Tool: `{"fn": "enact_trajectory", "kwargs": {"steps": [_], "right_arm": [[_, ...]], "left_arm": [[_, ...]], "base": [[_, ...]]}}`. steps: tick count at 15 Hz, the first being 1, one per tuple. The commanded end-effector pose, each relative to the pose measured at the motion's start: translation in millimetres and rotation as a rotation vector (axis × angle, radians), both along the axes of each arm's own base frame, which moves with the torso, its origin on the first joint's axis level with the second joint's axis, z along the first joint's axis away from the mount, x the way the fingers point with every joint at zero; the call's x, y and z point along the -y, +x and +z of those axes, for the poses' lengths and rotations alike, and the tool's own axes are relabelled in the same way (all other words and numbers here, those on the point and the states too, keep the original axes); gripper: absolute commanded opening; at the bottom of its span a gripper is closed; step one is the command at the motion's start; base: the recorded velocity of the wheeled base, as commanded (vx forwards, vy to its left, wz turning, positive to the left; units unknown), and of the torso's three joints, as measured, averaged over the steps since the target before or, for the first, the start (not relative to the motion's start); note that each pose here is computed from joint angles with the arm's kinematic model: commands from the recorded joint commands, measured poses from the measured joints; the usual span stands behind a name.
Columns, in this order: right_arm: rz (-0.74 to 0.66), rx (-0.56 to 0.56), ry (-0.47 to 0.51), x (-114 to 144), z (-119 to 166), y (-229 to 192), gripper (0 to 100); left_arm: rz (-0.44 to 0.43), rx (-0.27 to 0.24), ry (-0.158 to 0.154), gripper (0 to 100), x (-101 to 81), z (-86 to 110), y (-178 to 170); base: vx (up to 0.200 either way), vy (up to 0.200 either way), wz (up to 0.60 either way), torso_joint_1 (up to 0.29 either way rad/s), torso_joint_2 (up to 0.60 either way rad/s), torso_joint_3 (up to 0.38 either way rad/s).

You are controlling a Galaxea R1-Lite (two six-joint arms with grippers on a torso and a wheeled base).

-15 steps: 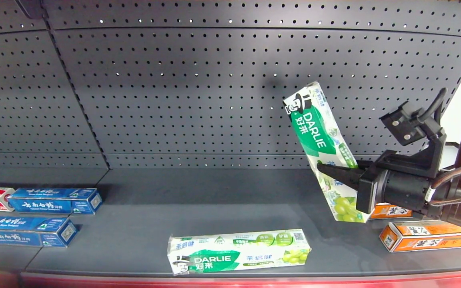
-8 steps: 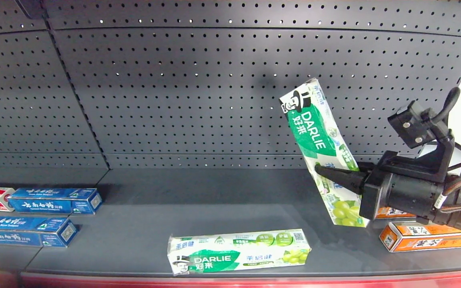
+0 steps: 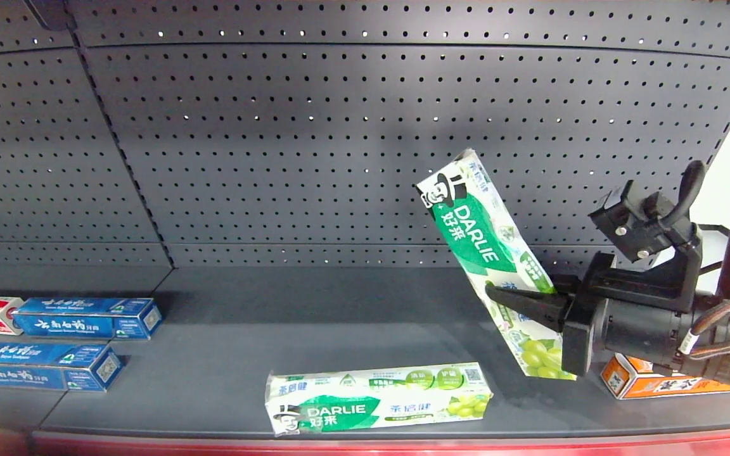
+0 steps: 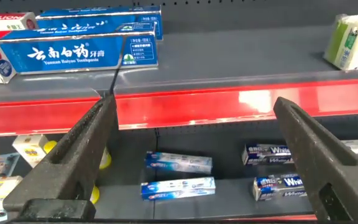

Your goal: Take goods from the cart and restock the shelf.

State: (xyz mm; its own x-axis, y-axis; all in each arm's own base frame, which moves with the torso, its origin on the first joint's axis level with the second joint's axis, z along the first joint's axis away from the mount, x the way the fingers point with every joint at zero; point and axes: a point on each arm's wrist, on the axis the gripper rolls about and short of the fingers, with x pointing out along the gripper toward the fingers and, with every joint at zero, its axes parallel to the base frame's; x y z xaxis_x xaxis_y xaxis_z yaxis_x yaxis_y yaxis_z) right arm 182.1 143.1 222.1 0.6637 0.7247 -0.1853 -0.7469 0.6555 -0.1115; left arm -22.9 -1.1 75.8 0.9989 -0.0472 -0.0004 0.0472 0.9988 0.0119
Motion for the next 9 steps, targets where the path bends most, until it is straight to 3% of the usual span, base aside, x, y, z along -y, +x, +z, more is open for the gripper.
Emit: {"fn": "enact_trajectory", "kwargs": {"steps": [1,5,9], "right_arm": [[0.007,0.000,-0.048,-1.5,0.6,2.6,0],[0.025,0.008,-0.124,-6.7,6.6,33.3,0],[0.094,-0.063,-0.201,-25.9,11.2,64.7,0]], "left_arm": [[0.001,-0.001,0.000,100,0.0,-0.5,0.1],[0.000,-0.003,0.000,100,0.0,-0.6,0.1],[0.000,0.000,0.000,100,0.0,0.0,0.0]], "base": [[0.000,0.000,0.00,0.000,0.00,0.000],[0.000,0.000,0.00,0.000,0.00,0.000],[0.000,0.000,0.00,0.000,0.00,0.000]]}}
